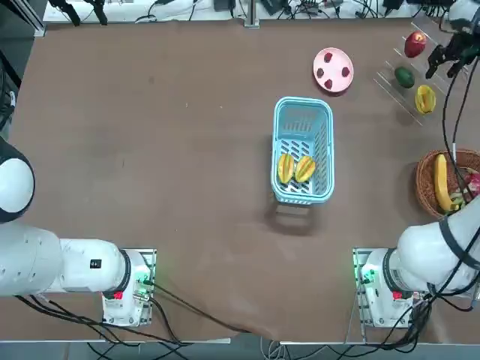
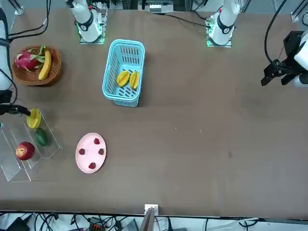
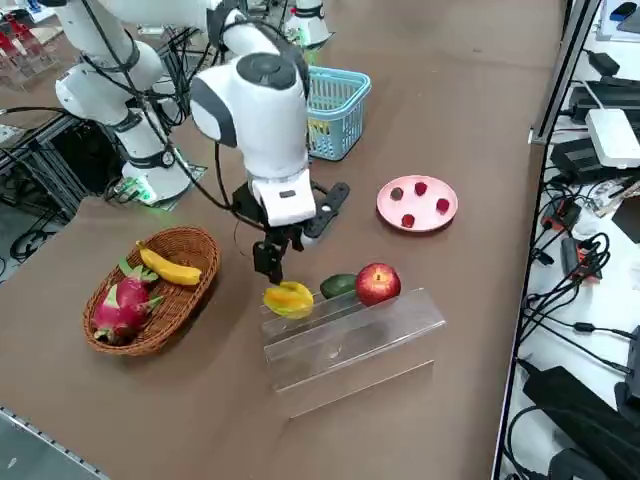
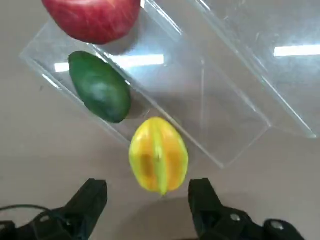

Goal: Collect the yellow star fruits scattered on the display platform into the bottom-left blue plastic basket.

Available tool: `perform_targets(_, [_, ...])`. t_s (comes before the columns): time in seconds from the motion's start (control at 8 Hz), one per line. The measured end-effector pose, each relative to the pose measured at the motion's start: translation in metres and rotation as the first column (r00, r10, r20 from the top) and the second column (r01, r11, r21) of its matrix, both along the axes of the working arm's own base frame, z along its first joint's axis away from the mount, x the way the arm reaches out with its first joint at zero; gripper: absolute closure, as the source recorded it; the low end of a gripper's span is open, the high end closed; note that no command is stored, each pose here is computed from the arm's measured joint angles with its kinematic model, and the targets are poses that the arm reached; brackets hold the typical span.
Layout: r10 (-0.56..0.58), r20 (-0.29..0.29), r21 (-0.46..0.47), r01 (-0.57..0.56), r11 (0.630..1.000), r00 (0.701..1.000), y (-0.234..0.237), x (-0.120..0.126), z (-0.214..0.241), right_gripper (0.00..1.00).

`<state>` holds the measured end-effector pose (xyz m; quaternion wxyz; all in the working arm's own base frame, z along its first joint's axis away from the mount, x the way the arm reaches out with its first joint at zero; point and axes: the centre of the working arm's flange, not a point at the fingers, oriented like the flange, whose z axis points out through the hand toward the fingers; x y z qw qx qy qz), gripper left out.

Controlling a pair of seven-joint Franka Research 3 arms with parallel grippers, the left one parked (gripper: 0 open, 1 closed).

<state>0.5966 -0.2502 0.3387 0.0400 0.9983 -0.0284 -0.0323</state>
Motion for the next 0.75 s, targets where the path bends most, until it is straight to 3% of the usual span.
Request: perform_targets(0.75, [0.012,0.043,-0.01,-0.011,1.0,0.999,0.004,-0.007,-0.027,0.0])
